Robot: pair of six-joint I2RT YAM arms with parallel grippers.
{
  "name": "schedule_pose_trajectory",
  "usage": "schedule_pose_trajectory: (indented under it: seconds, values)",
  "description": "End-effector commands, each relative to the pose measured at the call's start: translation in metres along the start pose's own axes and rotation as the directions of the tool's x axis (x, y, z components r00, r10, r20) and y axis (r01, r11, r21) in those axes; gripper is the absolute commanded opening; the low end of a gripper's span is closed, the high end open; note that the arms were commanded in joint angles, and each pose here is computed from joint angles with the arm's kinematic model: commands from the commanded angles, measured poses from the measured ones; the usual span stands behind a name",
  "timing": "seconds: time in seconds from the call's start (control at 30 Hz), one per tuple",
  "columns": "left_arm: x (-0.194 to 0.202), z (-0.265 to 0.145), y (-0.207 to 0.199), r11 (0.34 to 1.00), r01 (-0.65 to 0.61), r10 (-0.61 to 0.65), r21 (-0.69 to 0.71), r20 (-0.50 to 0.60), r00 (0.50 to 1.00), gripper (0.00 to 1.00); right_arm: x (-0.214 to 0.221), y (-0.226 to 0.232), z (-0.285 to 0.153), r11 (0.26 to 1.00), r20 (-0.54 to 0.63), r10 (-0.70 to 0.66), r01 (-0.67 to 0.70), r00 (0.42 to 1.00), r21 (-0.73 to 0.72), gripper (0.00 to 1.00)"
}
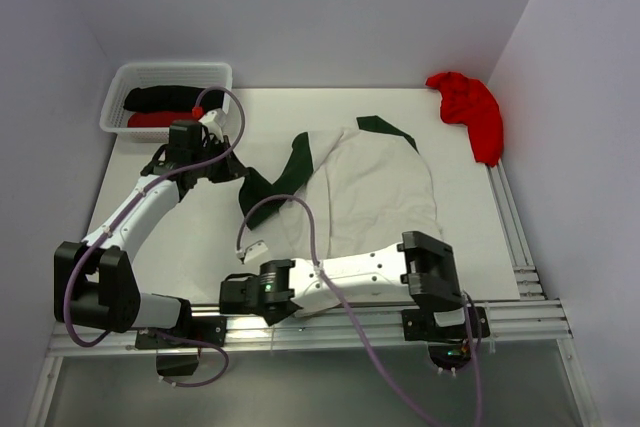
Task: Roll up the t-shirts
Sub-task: Flatten the tshirt
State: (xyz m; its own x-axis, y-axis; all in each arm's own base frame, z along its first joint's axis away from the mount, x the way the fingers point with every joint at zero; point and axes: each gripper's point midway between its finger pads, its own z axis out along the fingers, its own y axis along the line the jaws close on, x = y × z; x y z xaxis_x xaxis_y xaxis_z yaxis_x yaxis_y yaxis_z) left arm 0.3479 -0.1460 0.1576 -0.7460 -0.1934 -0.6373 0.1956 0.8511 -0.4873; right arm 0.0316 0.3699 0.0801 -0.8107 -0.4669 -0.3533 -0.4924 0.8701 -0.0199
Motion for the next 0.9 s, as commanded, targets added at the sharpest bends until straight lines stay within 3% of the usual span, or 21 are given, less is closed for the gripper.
schedule_pose_trajectory:
  seconds: [0.0,0.27,0.7,0.87]
  values:
    - [-0.014,-0.008,-0.007,1.0,-0.016,0.015,0.021,0.061,0.998,0.0,-0.007,0.002,-0.011,0.995,0.023,-0.051,0.049,0.998,0.092,0.43]
    - [-0.015,-0.01,-0.006,1.0,-0.017,0.016,0.012,0.067,0.998,0.0,0.011,-0.003,0.007,0.959,-0.09,-0.129,0.148,0.987,0.241,0.47]
    - [-0.014,-0.013,-0.007,1.0,-0.016,0.015,0.014,0.076,0.997,0.0,0.004,-0.014,0.015,0.919,-0.11,-0.158,0.187,0.981,0.348,0.47]
    - [-0.013,-0.011,-0.006,1.0,-0.016,0.015,0.014,0.072,0.997,0.0,-0.003,-0.022,0.01,0.924,-0.078,-0.112,0.133,0.991,0.359,0.47]
